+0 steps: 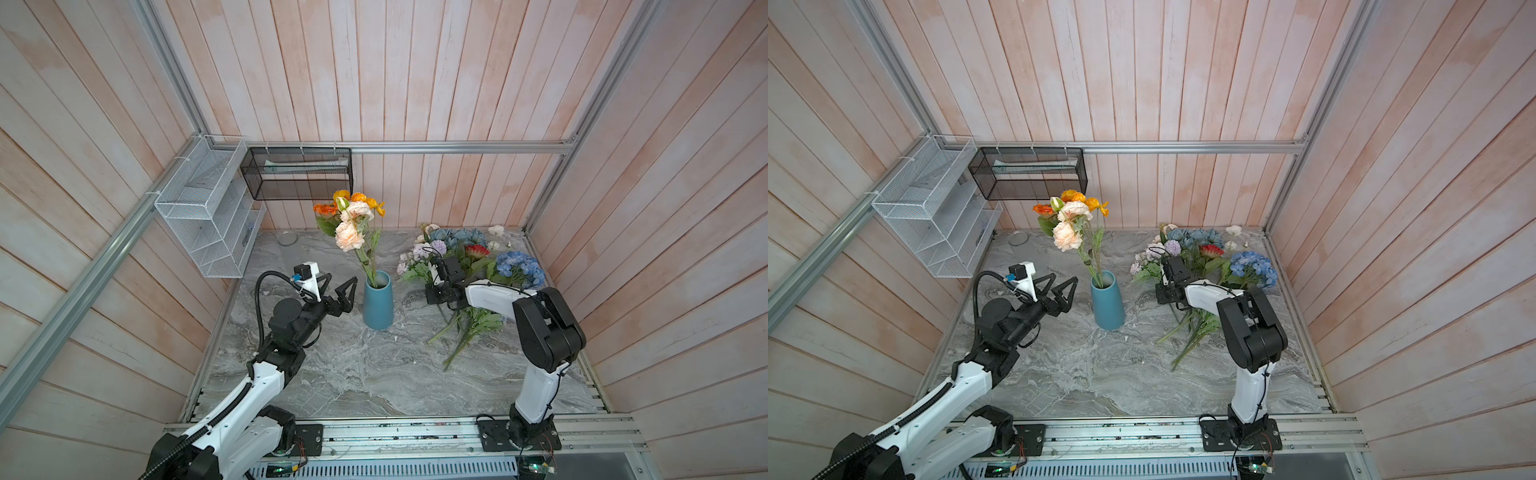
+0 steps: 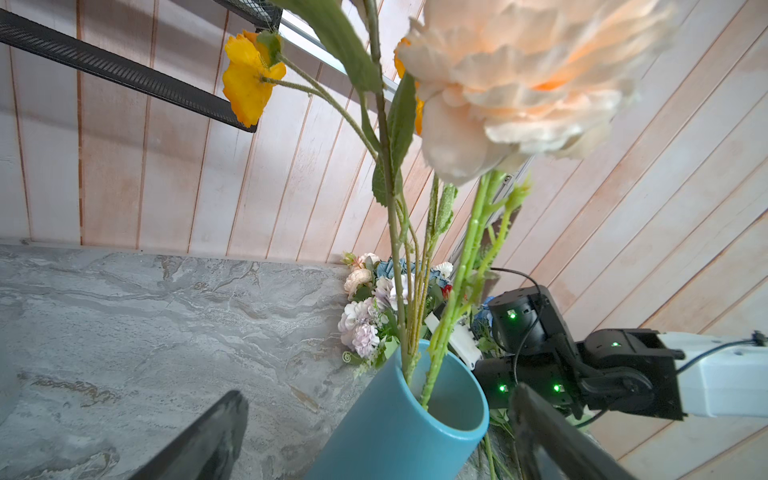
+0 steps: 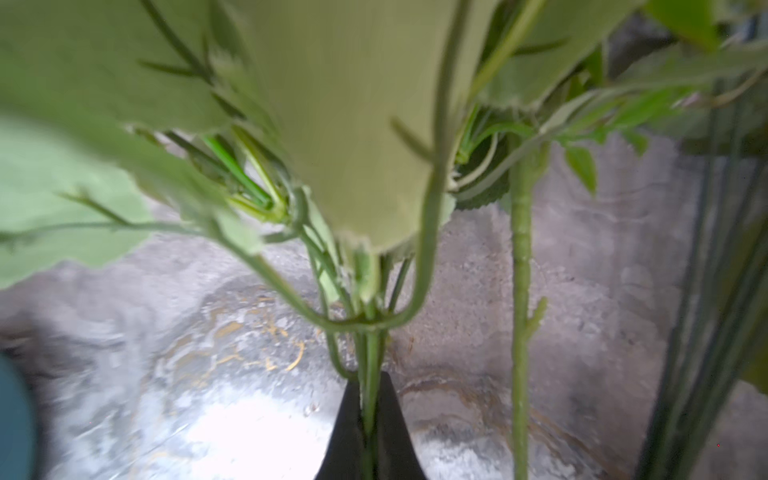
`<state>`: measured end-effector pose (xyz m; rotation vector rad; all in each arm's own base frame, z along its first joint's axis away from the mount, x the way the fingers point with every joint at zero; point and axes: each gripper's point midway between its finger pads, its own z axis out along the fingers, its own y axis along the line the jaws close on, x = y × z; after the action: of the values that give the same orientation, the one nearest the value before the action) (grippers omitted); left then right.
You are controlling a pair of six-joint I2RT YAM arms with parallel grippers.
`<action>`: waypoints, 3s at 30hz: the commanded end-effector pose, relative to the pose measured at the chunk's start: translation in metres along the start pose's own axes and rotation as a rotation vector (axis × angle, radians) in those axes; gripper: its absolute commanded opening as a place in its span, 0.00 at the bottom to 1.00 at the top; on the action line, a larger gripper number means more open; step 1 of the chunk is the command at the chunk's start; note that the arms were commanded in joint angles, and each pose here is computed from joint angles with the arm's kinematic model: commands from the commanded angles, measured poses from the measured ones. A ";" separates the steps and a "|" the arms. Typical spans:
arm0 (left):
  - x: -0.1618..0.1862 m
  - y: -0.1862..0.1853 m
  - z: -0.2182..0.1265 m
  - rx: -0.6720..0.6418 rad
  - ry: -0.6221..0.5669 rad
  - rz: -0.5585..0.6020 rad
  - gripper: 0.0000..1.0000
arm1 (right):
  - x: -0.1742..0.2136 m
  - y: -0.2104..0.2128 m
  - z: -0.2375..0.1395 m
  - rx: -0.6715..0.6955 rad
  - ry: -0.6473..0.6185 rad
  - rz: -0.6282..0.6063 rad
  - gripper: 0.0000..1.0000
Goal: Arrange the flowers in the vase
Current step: 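Lower the right gripper and grasp the lilac hydrangea stems in the pile, then lift the lilac hydrangea up and carry it toward the teal vase, then lower the hydrangea stems into the teal vase held by the left gripper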
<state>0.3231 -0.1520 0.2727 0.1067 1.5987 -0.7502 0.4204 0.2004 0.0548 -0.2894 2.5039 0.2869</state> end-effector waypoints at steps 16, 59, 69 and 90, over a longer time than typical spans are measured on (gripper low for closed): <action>0.000 -0.028 0.002 0.152 0.017 0.029 1.00 | -0.115 0.038 -0.150 -0.488 -0.504 0.196 0.00; -0.014 -0.004 0.067 0.064 -0.008 0.014 0.98 | -0.147 0.197 -0.305 -1.217 -1.166 -0.099 0.00; -0.013 -0.005 0.065 0.067 -0.005 0.016 0.98 | -0.130 0.223 -0.263 -1.181 -1.070 -0.144 0.00; -0.009 -0.005 0.063 0.070 0.011 0.011 0.98 | -0.094 0.217 -0.168 -0.938 -0.831 -0.196 0.00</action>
<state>0.3793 -0.1846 0.2821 0.1576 1.5881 -0.7972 0.3476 0.3762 0.2757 -0.6093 1.3470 1.2577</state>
